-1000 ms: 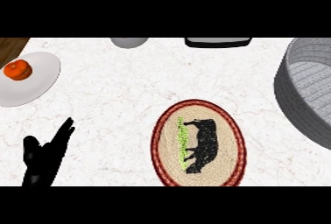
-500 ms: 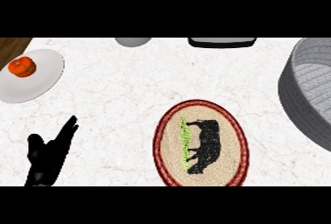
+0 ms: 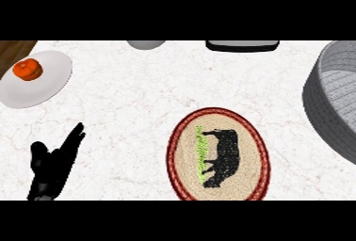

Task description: Pick the bell pepper from the placemat and place it in the basket

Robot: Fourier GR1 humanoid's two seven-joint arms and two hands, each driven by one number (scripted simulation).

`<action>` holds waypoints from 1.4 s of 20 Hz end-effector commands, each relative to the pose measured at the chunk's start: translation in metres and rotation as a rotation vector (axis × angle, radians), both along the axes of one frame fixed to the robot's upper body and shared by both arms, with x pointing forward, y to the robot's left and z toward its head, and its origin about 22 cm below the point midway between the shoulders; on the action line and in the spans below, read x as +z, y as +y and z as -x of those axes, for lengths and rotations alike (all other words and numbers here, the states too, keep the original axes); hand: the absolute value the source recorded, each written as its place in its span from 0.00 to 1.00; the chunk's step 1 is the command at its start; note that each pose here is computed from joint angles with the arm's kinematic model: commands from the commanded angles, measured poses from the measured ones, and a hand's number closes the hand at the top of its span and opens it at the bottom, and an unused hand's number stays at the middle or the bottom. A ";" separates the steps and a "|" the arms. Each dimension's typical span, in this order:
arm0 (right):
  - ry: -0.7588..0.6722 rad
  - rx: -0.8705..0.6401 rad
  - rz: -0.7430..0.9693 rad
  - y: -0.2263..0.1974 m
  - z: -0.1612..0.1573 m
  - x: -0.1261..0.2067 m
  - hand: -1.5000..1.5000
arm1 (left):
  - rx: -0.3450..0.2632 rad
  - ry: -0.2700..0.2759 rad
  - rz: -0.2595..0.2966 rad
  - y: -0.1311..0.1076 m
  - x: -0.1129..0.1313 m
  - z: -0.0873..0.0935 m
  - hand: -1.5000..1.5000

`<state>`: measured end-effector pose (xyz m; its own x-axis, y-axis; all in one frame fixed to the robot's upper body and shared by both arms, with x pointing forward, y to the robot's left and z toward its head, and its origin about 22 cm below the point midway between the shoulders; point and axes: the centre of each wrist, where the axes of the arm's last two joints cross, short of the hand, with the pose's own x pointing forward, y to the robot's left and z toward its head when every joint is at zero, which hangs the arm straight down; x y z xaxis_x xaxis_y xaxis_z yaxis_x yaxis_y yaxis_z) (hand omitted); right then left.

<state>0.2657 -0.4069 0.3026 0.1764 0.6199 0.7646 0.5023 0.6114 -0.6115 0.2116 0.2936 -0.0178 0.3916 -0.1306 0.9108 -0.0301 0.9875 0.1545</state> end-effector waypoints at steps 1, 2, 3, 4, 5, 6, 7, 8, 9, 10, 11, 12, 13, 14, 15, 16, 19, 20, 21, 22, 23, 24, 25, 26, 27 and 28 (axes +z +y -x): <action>0.007 0.013 -0.092 -0.020 -0.018 -0.029 1.00 | 0.011 0.134 0.023 -0.018 -0.018 0.011 0.50; -0.012 -0.003 -0.100 -0.019 -0.022 -0.026 1.00 | 0.025 0.155 0.020 -0.014 -0.032 0.022 0.50; -0.031 -0.013 -0.195 -0.015 -0.029 -0.049 1.00 | 0.021 0.132 0.003 -0.009 -0.015 0.000 0.50; -0.026 0.004 -0.185 -0.034 -0.029 -0.046 1.00 | 0.038 0.131 0.015 -0.007 -0.026 0.008 0.50; -0.051 0.006 -0.209 -0.029 -0.031 -0.045 1.00 | 0.032 0.152 0.019 -0.001 -0.025 0.014 0.50; -0.046 0.011 -0.222 -0.038 -0.030 -0.056 1.00 | 0.026 0.165 0.023 -0.011 -0.025 0.004 0.50; -0.022 0.000 -0.214 -0.042 -0.035 -0.062 1.00 | 0.027 0.151 0.025 -0.007 -0.042 0.028 0.50; -0.032 0.006 -0.218 -0.052 -0.032 -0.057 1.00 | 0.044 0.152 0.025 0.001 -0.031 0.006 0.50; -0.023 0.019 -0.219 -0.055 -0.033 -0.062 1.00 | 0.027 0.151 0.023 -0.009 -0.026 0.002 0.50; -0.048 0.002 -0.208 -0.057 -0.032 -0.087 1.00 | 0.026 0.152 0.007 -0.003 -0.034 0.012 0.50; -0.040 0.016 -0.210 -0.074 -0.027 -0.079 1.00 | 0.027 0.147 0.018 -0.001 -0.027 0.016 0.50; -0.025 0.016 -0.229 -0.064 -0.031 -0.082 1.00 | 0.036 0.146 0.019 0.008 -0.017 0.011 0.50; -0.035 0.019 -0.211 -0.069 -0.034 -0.081 1.00 | 0.047 0.139 -0.003 0.007 -0.015 0.007 0.50; -0.034 0.014 -0.204 -0.066 -0.046 -0.083 1.00 | 0.012 0.153 0.015 0.002 -0.023 0.011 0.50; 0.074 -0.154 -0.067 -0.078 -0.027 -0.081 1.00 | 0.033 0.155 0.019 -0.010 -0.035 0.017 0.50; 0.052 -0.196 -0.050 -0.089 -0.023 -0.098 1.00 | 0.027 0.142 0.020 -0.004 -0.029 0.015 0.50; 0.115 -0.127 0.020 -0.097 -0.024 -0.103 1.00 | 0.015 0.147 0.008 -0.012 -0.030 0.017 0.50; 0.136 -0.097 0.044 -0.087 -0.022 -0.117 1.00 | 0.041 0.143 0.026 0.008 -0.034 0.019 0.50; 0.159 -0.106 0.081 -0.109 -0.011 -0.107 0.00 | 0.027 0.161 0.024 -0.011 -0.031 0.022 0.50; 0.118 -0.102 0.087 -0.108 -0.020 -0.103 0.00 | 0.025 0.138 0.008 0.008 -0.025 0.010 0.50; 0.122 -0.096 0.098 -0.106 -0.022 -0.118 0.00 | 0.029 0.141 0.024 0.011 -0.029 0.010 0.50; 0.102 -0.100 0.092 -0.117 -0.017 -0.098 0.00 | 0.026 0.145 0.016 0.004 -0.035 0.007 0.50; 0.065 -0.105 0.102 -0.109 -0.022 -0.094 0.00 | 0.038 0.149 0.007 -0.018 -0.030 0.005 0.50; 0.074 -0.094 0.080 -0.119 -0.016 -0.103 0.00 | 0.039 0.150 0.031 -0.006 -0.038 0.023 0.50; 0.045 -0.096 0.073 -0.122 -0.016 -0.098 0.00 | 0.023 0.159 0.009 0.001 -0.035 0.013 0.50; 0.060 -0.098 0.076 -0.126 -0.013 -0.085 0.00 | 0.040 0.157 0.006 0.001 -0.037 0.016 0.50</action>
